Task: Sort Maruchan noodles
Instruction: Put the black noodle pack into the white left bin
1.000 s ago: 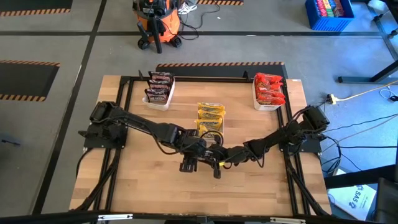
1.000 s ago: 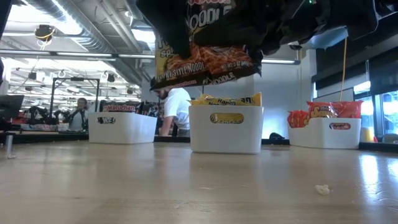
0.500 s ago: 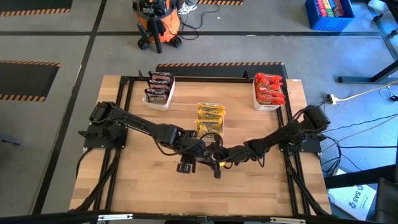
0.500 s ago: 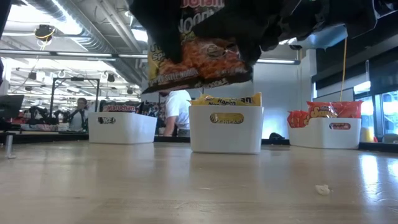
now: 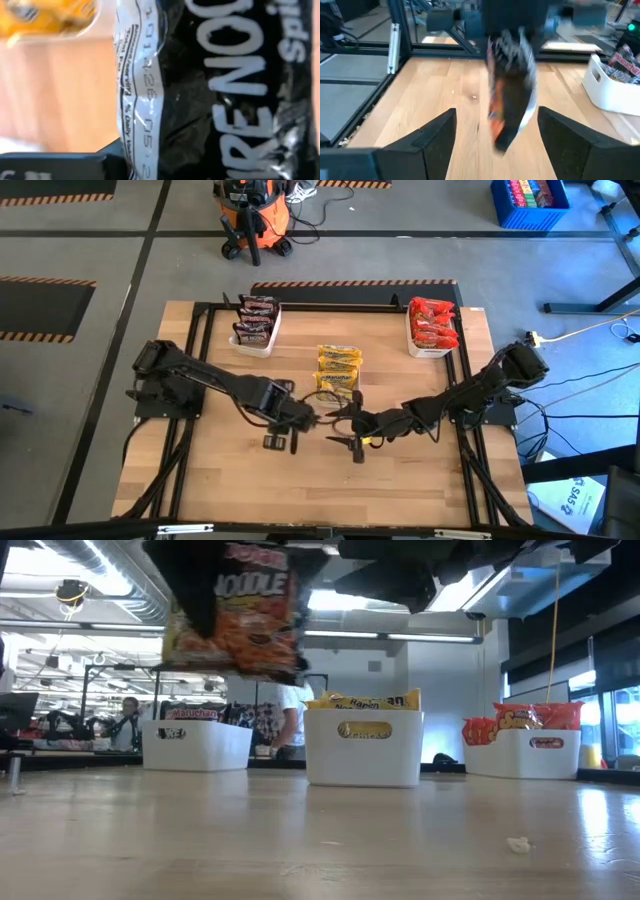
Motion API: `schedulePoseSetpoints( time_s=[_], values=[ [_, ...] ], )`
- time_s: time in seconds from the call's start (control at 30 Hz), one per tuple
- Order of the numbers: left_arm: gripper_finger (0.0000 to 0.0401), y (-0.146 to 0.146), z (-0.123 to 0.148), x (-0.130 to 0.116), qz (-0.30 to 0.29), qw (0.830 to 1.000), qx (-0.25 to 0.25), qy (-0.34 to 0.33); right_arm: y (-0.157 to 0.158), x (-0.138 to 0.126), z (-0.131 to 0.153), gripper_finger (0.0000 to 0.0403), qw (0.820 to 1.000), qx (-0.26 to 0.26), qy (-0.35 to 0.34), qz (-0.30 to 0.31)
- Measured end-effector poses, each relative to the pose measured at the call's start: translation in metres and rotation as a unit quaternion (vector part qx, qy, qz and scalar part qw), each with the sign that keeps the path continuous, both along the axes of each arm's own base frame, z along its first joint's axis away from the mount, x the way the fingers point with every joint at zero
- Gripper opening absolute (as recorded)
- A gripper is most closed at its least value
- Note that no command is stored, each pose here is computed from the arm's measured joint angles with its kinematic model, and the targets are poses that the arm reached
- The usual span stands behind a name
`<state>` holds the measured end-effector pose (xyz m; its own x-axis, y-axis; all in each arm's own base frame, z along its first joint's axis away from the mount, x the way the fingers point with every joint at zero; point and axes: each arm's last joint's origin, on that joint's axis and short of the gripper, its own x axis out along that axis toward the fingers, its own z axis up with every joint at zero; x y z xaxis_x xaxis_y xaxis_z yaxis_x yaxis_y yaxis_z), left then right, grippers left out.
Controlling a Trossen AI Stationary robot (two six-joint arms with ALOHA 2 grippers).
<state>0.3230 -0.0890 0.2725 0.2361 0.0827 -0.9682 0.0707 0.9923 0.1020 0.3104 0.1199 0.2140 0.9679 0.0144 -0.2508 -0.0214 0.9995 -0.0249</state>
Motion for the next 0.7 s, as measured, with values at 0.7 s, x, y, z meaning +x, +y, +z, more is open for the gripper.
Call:
schedulePoseSetpoints(
  time_s=[0.7],
  values=[
    [0.0143, 0.127, 0.03, -0.096, 0.136, 0.982, 0.122, 0.054, 0.003, -0.009, -0.016, 0.026, 0.999, -0.007, 0.035, 0.032]
  ],
)
